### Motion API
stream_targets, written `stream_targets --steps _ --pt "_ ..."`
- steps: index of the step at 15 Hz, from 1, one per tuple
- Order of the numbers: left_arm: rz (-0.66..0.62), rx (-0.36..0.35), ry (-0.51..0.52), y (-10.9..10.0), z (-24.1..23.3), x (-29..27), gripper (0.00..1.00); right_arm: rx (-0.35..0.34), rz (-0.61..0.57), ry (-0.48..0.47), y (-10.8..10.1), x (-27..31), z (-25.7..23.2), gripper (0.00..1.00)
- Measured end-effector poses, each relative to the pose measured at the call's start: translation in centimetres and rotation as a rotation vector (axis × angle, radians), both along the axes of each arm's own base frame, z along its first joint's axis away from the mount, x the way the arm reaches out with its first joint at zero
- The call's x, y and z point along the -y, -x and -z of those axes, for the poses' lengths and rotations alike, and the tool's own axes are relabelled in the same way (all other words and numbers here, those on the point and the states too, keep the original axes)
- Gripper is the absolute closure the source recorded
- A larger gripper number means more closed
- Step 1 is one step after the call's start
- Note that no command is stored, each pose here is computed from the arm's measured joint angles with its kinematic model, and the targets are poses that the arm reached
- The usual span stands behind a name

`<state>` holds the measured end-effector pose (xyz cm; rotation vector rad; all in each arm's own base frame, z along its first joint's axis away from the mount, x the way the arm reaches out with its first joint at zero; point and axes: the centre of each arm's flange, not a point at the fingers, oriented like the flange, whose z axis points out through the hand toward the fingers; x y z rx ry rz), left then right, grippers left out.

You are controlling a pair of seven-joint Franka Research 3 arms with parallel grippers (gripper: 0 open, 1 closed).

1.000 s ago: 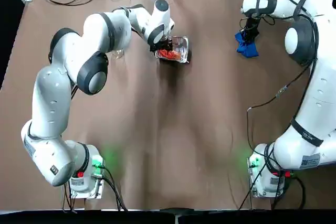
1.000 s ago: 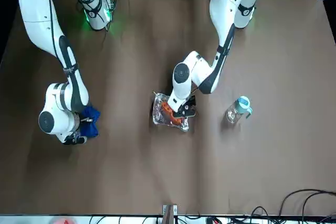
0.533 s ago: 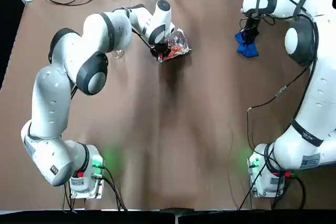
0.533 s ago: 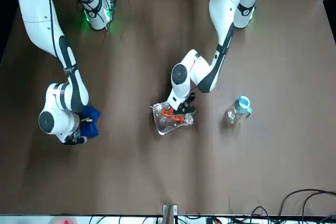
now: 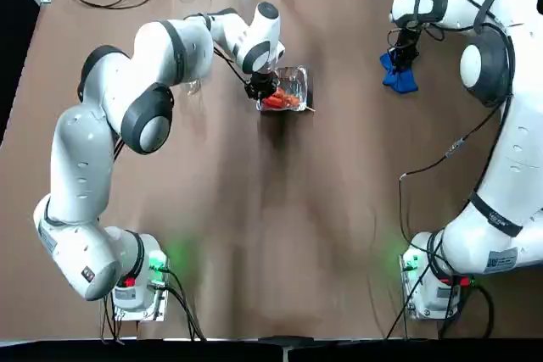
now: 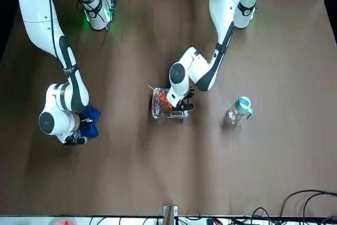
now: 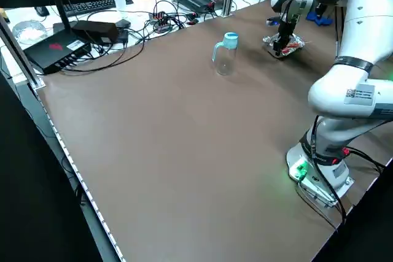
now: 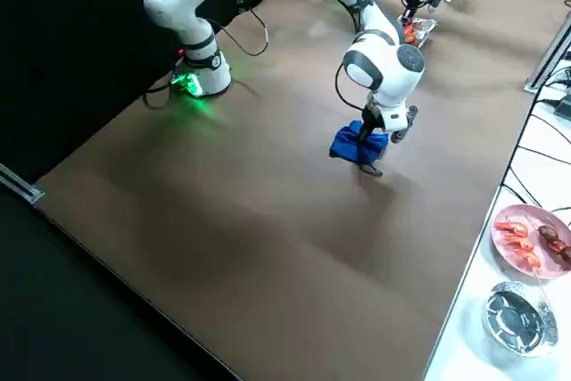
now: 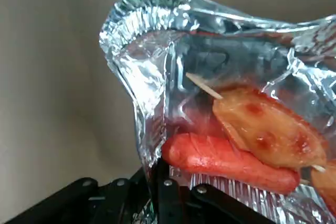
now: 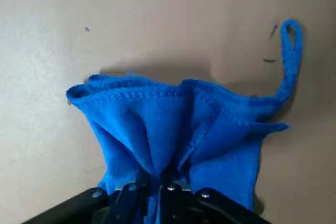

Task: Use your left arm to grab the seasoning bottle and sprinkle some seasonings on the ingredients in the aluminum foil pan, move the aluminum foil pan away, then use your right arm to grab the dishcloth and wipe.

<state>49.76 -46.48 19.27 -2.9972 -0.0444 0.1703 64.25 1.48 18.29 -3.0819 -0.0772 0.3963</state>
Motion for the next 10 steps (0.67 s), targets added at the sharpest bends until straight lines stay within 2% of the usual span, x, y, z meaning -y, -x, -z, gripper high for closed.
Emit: stream_targets --steps 4,8,10 --pt "0.044 -0.059 -0.021 1.9 0.4 0.6 0.94 -0.031 0.014 -0.007 0.2 0.4 -0.1 0.89" --pt "0.110 -0.177 -0.049 6.6 1.2 1.6 0.94 -0.074 0.010 -0.016 0.3 -1.5 -1.4 0.89" --pt "0.142 -0.233 -0.044 9.0 1.6 1.7 0.94 -0.094 0.043 -0.022 0.4 -4.2 -4.4 0.89"
